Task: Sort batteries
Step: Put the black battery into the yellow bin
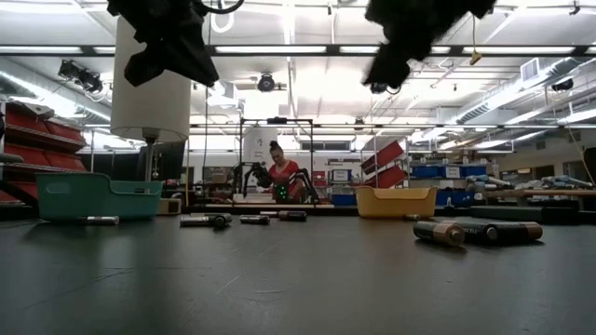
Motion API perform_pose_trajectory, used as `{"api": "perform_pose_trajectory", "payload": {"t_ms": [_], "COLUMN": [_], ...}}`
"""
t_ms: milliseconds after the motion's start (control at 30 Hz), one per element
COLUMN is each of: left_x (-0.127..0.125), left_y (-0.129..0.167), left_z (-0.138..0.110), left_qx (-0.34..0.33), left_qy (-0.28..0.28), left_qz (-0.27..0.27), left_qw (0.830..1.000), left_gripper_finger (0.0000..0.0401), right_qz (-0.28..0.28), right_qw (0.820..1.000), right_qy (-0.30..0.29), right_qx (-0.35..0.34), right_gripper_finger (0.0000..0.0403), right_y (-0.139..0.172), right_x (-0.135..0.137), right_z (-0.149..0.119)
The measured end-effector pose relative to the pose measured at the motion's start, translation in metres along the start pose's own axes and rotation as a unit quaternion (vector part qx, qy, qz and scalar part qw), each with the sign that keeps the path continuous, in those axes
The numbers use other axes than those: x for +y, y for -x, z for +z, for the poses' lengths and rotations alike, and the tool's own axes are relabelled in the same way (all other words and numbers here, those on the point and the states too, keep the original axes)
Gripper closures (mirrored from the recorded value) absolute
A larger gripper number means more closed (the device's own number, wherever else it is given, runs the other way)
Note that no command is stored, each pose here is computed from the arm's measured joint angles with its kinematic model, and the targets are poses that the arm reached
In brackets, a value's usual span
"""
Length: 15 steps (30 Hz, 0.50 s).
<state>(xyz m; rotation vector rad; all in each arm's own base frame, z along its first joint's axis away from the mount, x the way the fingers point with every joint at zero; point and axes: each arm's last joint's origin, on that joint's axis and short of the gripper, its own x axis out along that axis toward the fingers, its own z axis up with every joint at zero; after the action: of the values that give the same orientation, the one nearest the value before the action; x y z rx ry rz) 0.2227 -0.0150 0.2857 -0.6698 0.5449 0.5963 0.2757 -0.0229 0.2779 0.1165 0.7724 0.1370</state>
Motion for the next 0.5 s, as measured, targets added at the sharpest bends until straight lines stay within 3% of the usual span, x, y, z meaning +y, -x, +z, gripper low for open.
{"api": "perform_pose_trajectory", "payload": {"t_ms": [200, 500], "left_x": [-0.004, -0.005], "left_y": [-0.01, -0.025], "left_z": [-0.008, -0.014], "left_qx": [0.041, 0.058], "left_qy": [0.013, 0.045], "left_qz": [-0.005, 0.021], "left_qw": [0.999, 0.997], "left_gripper_finger": [0.0313, 0.031], "right_qz": [0.085, 0.144], "right_qw": [0.982, 0.967], "right_qy": [0.077, 0.138], "right_qx": [0.147, 0.157], "right_gripper_finger": [0.0278, 0.0222], "right_y": [-0.015, -0.035], "right_x": [0.042, 0.074], "right_z": [-0.046, -0.08]}}
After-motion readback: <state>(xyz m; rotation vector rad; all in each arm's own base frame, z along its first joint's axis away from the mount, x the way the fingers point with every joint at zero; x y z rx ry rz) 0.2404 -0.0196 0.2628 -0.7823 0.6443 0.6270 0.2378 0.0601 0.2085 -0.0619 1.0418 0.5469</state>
